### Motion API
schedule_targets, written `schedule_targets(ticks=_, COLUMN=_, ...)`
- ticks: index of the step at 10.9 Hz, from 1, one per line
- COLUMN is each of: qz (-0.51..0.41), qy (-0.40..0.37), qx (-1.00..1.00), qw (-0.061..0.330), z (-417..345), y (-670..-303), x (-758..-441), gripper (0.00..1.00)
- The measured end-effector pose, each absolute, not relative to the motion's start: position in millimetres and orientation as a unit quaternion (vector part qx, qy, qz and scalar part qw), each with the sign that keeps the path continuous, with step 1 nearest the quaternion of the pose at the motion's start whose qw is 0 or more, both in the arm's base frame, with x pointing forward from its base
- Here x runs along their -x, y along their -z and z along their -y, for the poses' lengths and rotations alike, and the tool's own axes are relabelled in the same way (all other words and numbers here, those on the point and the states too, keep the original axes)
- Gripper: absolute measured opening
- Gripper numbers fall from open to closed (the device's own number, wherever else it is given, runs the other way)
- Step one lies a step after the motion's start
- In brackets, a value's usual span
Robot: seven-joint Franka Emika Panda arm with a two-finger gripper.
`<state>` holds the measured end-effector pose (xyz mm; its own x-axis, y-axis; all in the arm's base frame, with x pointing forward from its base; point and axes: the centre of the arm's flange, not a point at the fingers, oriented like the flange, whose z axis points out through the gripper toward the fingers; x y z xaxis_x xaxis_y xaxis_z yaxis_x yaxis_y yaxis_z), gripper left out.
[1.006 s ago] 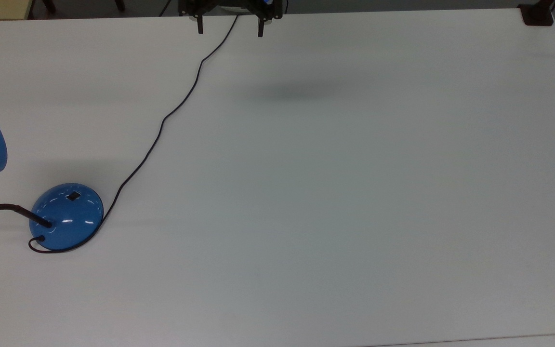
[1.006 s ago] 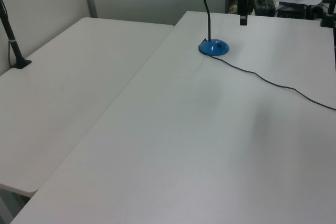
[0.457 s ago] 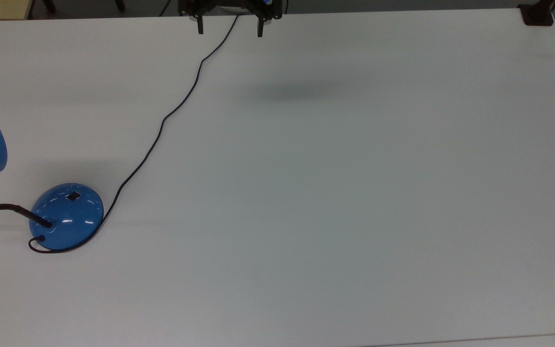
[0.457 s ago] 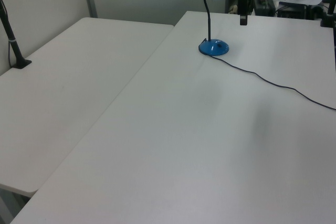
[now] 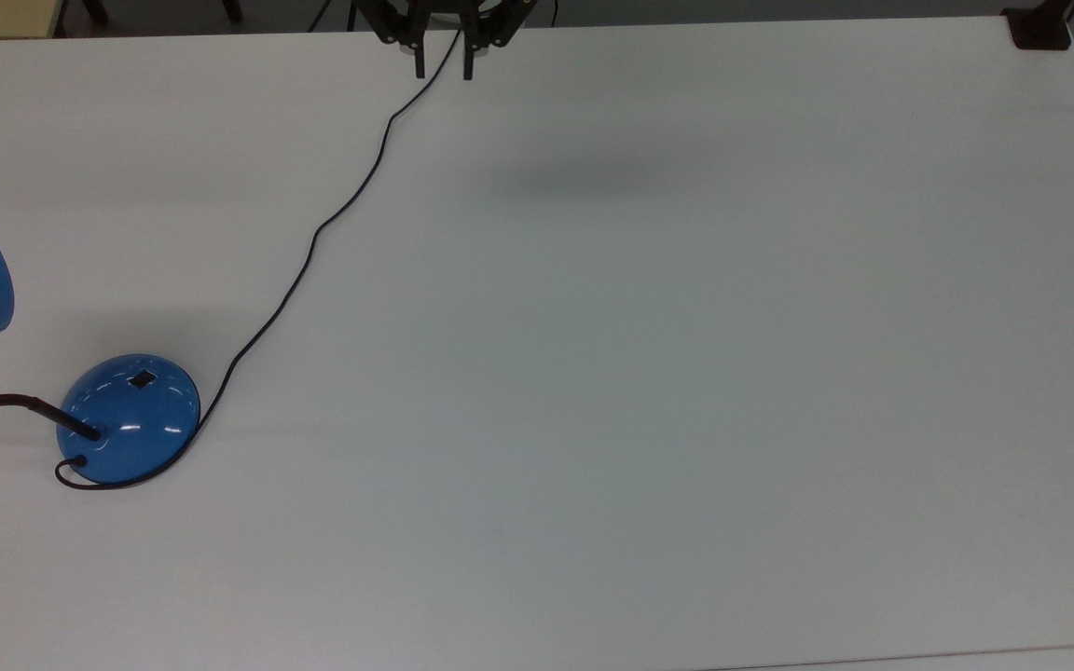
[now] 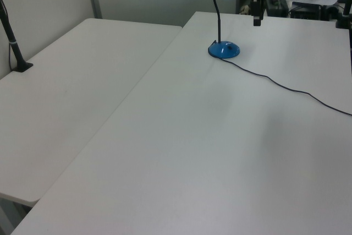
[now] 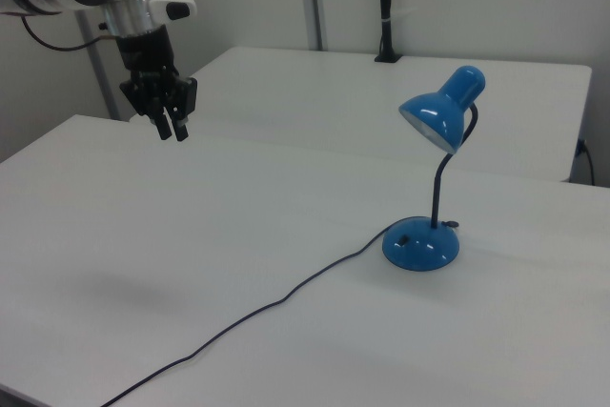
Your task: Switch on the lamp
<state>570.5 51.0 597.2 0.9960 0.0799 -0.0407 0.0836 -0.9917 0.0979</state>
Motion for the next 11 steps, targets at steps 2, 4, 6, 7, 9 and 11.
schedule_targets(ticks=2, qz=-0.041, qy=0.018, qx=-0.998, qw=0.050, z=-50.1, y=-597.2, x=-570.6, gripper=0.03)
schedule_targets(ticks=4, qz=-0.041, qy=0.018, qx=-0.998, qw=0.050, z=-50.0, y=-597.2, x=-570.6, gripper=0.01)
schedule_targets(ticks=6, qz=-0.041, qy=0.018, qx=-0.998, qw=0.050, z=-49.8, y=-597.2, x=-570.7, gripper=0.01)
schedule_targets(ticks=7, qz=-0.041, qy=0.018, qx=-0.998, qw=0.050, z=-49.7, y=-597.2, x=-570.7, gripper=0.01)
schedule_targets(ticks=9, qz=-0.038, qy=0.020, qx=-0.998, qw=0.050, z=-46.2, y=-596.1, x=-571.5, gripper=0.01)
schedule_targets(ticks=11, qz=-0.018, qy=0.010, qx=-0.999, qw=0.049, z=-24.2, y=-595.3, x=-577.0, gripper=0.01)
